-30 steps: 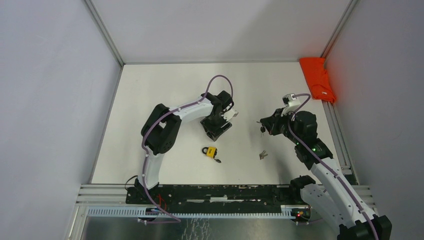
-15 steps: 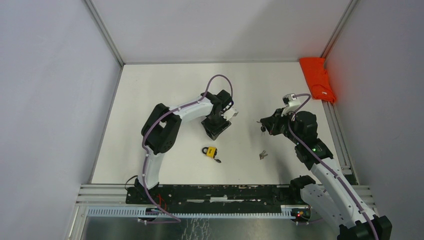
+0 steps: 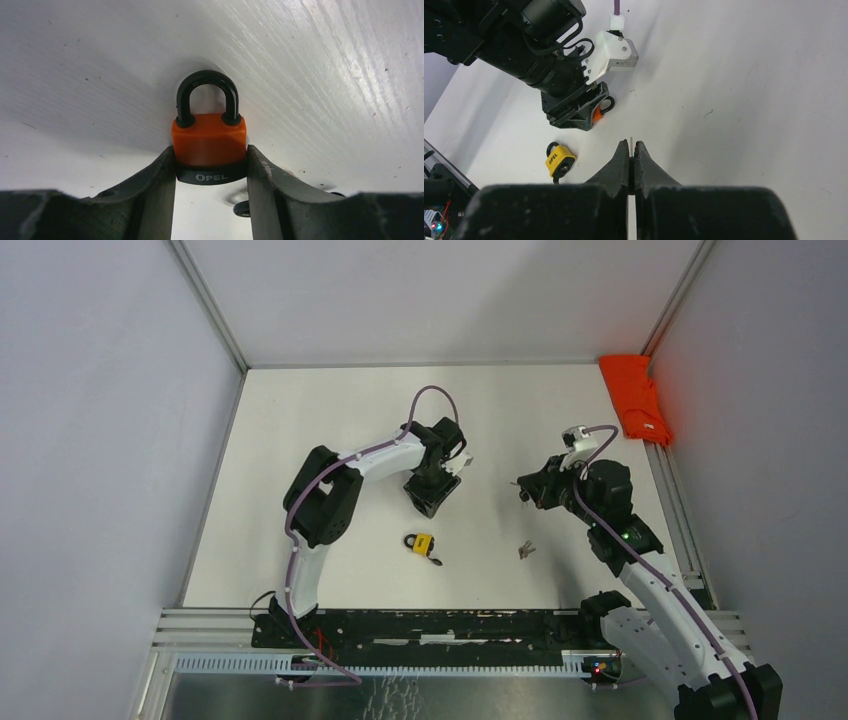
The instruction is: Unlock with the key
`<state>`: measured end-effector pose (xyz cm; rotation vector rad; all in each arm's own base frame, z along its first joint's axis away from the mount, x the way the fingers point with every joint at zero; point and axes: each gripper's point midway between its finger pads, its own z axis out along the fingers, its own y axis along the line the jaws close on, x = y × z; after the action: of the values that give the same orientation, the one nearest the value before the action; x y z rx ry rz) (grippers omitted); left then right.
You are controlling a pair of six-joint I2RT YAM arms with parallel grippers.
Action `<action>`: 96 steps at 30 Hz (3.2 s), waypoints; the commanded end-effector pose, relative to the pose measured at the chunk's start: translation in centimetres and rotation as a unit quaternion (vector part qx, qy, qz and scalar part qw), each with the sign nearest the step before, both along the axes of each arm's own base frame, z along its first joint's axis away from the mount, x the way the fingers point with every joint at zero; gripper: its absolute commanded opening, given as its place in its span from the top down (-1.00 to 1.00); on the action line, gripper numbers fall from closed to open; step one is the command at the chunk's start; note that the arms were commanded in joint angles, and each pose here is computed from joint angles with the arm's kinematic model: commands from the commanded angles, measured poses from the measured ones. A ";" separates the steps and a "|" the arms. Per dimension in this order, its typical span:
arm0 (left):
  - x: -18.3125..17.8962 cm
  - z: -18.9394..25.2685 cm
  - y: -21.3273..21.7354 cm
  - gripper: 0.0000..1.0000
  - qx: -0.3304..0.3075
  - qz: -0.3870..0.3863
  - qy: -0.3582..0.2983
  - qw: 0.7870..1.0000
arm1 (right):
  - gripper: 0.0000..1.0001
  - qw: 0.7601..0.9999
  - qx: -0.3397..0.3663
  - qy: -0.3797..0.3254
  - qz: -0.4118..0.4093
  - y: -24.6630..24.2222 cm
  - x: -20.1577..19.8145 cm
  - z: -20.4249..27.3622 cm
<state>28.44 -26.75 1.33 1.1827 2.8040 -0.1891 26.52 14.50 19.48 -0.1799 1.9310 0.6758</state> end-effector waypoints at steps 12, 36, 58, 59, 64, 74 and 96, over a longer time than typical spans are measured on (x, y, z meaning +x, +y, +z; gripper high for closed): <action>9.6 4.8 -8.9 0.96 -0.232 0.329 -0.032 0.915 | 1.00 0.999 0.035 -0.032 0.020 1.2 0.6 0.8; 11.8 9.7 -9.7 0.96 -0.377 0.430 0.100 0.814 | 1.00 0.995 0.082 -0.050 -0.008 1.6 2.7 -4.5; 10.9 19.4 -9.8 0.96 -0.535 0.450 0.108 0.707 | 1.00 0.976 0.077 -0.182 -0.087 4.1 4.7 -0.6; 10.7 19.7 -9.8 0.96 -0.536 0.452 0.108 0.705 | 1.00 0.975 0.073 -0.186 -0.093 4.1 4.7 -0.5; 9.7 21.1 -9.6 0.96 -0.542 0.454 0.115 0.698 | 1.00 0.966 0.068 -0.223 -0.112 4.4 5.1 1.1; 8.7 21.6 -9.5 0.96 -0.549 0.458 0.124 0.688 | 1.00 0.953 0.083 -0.263 -0.126 6.6 5.1 3.6; 7.7 21.2 -10.1 0.96 -0.559 0.448 0.155 0.680 | 1.00 0.945 0.097 -0.275 -0.148 8.5 6.0 4.7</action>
<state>36.65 -36.17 18.28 -0.6048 2.3394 -1.5909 32.18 22.56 21.38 0.0023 1.3904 0.5092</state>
